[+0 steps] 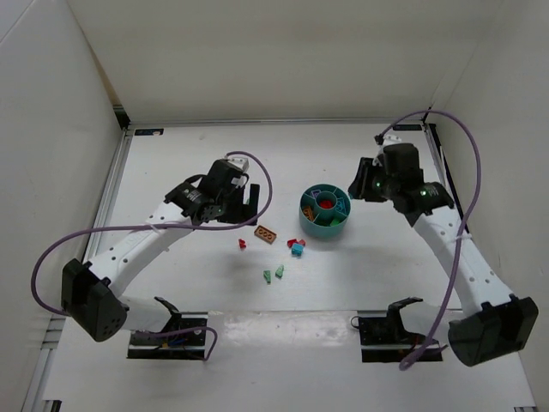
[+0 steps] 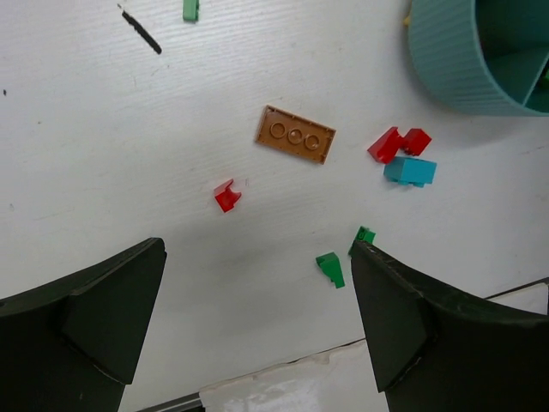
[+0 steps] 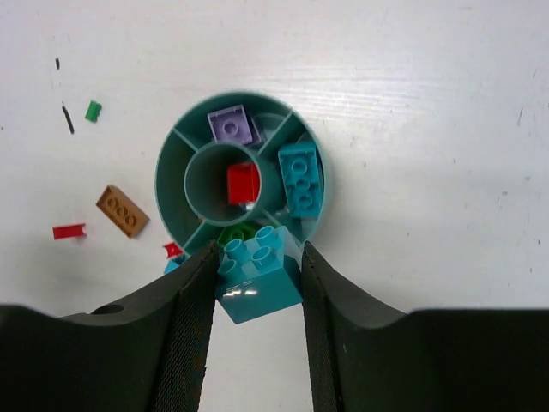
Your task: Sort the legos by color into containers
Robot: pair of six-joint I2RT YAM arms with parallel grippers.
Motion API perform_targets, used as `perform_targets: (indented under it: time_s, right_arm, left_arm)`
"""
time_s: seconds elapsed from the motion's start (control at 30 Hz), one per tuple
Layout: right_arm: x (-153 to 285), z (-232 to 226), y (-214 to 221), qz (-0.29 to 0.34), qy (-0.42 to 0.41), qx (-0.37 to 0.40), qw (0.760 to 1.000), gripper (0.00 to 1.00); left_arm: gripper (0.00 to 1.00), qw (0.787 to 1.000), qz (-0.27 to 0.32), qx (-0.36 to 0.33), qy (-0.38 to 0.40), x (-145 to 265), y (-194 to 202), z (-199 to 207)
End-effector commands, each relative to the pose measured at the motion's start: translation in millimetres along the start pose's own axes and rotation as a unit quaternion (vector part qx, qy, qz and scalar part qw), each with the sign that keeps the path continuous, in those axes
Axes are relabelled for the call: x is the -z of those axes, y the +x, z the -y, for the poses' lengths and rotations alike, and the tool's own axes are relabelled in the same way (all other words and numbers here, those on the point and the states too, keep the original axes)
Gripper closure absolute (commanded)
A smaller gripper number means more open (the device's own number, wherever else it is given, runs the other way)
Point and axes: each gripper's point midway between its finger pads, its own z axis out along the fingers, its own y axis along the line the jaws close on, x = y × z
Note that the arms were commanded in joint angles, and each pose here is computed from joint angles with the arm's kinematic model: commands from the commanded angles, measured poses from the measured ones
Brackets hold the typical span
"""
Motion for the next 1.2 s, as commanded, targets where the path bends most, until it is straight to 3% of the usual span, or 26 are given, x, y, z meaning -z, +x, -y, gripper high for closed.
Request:
perform_targets:
  time_s: [0.0, 0.17, 0.53, 0.8, 1.0, 1.17]
  right_arm:
    - [-15.6, -5.4, -17.5, -0.020, -0.031, 0.015, 0.999, 0.72]
    - [-38.9, -0.8, -29.3, -0.035, -0.023, 0.007, 0.999, 0.72]
    - [-71.5, 11.0, -2.4, -0.084, 0.025, -0.012, 0.996, 0.70]
    - [-79.6, 15.6, 21.4, -0.109, 0.075, -0.004, 0.991, 0.63]
    - [-80.0, 14.6, 27.6, -0.106, 0.069, -0.023, 0.992, 0.52]
    - [-82.1, 15.6, 30.8, -0.110, 0.067, -0.033, 0.991, 0.50]
  left_arm:
    - [0.00, 1.000, 0.022, -0.005, 0.005, 13.9, -23.9, 2.3]
    - [0.00, 1.000, 0.013, -0.006, 0.005, 12.1, -34.2, 1.0]
    - [0.00, 1.000, 0.001, -0.002, 0.021, 1.9, -36.9, 6.1]
    - [0.00, 1.000, -0.010, 0.003, 0.024, -2.0, -29.6, 6.4]
    - [0.00, 0.999, -0.011, 0.004, 0.032, -0.8, -28.5, 8.8]
    - [0.00, 0.999, -0.019, 0.000, 0.036, -4.6, -28.0, 12.0]
